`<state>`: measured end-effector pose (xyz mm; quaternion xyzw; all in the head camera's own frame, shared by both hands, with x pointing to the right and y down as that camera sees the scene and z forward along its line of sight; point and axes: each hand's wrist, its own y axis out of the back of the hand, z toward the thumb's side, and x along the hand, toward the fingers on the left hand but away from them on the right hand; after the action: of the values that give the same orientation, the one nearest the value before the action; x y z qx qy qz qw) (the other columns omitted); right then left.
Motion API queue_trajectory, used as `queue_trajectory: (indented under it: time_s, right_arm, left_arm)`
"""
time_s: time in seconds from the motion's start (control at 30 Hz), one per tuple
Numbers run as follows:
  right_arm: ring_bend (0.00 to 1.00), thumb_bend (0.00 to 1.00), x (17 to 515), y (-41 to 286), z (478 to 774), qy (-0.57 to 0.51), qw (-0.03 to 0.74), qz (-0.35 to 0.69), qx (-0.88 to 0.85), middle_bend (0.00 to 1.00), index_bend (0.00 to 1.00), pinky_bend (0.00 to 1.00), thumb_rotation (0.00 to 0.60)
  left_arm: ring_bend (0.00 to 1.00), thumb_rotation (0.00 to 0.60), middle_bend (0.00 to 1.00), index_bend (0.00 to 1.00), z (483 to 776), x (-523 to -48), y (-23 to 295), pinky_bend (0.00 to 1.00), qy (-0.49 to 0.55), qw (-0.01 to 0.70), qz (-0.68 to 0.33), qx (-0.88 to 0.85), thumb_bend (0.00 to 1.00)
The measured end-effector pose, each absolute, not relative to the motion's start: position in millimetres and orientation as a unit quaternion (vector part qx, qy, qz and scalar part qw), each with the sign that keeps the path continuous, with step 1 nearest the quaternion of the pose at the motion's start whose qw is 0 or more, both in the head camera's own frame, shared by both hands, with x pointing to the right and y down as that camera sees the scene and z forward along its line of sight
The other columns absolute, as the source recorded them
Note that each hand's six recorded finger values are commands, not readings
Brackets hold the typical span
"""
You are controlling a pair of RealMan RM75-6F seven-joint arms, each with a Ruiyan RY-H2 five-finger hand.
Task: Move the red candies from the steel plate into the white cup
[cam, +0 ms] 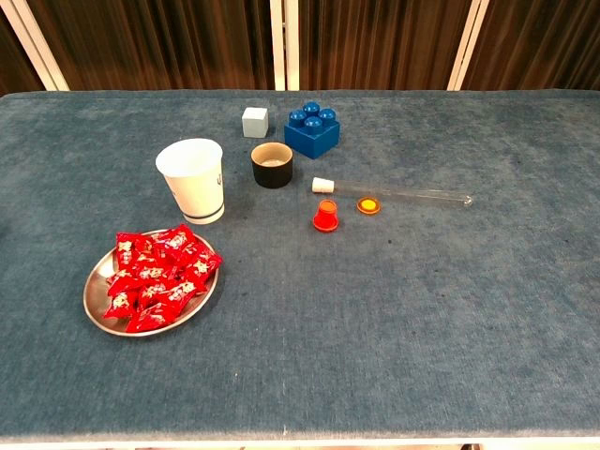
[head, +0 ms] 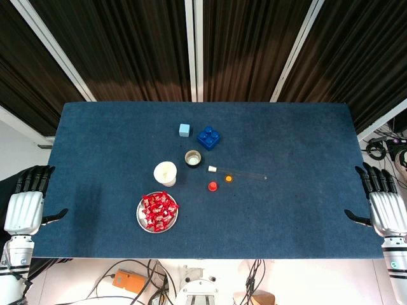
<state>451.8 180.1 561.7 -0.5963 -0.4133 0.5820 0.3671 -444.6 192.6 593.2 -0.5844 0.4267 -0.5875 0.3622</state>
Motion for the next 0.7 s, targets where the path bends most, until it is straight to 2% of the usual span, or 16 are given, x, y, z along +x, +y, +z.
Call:
queue_trajectory:
  time_s: [0.07,0.1,0.2,0.27,0.33,0.43,0.57,0.7]
  right_arm:
    - [0.0,0.26,449.7,177.1,560.2,-0.415,0.369,0.578,-0.598,0.04,0.0,0.0,0.6]
    - [0.0,0.26,449.1,175.7,558.9,-0.416,0.37,0.577,-0.598,0.04,0.0,0.0,0.6]
    - [0.0,0.26,449.0,171.5,552.9,-0.421,0.378,0.571,-0.594,0.04,0.0,0.0,0.6]
    - [0.0,0.26,449.5,169.8,547.7,-0.425,0.384,0.568,-0.591,0.03,0.0,0.0,0.6]
    - [0.0,0.26,450.5,169.4,543.4,-0.427,0.388,0.566,-0.588,0.04,0.0,0.0,0.6]
    - [0.0,0.26,453.4,171.5,539.1,-0.43,0.389,0.567,-0.585,0.04,0.0,0.0,0.6]
    - [0.0,0.26,456.4,174.0,538.3,-0.43,0.385,0.572,-0.584,0.04,0.0,0.0,0.6]
    - [0.0,0.26,456.6,174.5,537.7,-0.431,0.385,0.572,-0.583,0.03,0.0,0.0,0.6]
  left_arm:
    - [0.09,0.6,0.16,0.1,594.0,-438.9,190.1,0.02,0.427,0.366,-0.58,-0.589,0.0]
    - [0.14,0.6,0.2,0.12,594.5,-433.4,188.0,0.09,0.427,0.37,-0.572,-0.595,0.0]
    - [0.32,0.6,0.32,0.2,596.1,-412.0,180.7,0.37,0.421,0.383,-0.544,-0.617,0.0]
    - [0.41,0.6,0.41,0.24,597.8,-392.9,174.5,0.5,0.414,0.39,-0.52,-0.637,0.01]
    - [0.59,0.6,0.58,0.34,601.6,-369.5,167.4,0.64,0.401,0.394,-0.495,-0.663,0.05]
    - [0.73,0.6,0.71,0.37,611.2,-337.4,159.9,0.74,0.378,0.39,-0.468,-0.697,0.11]
    - [0.86,0.6,0.85,0.38,629.2,-294.2,156.2,0.81,0.337,0.379,-0.442,-0.74,0.15]
    - [0.92,0.6,0.91,0.38,651.1,-254.6,159.4,0.83,0.303,0.353,-0.43,-0.774,0.16]
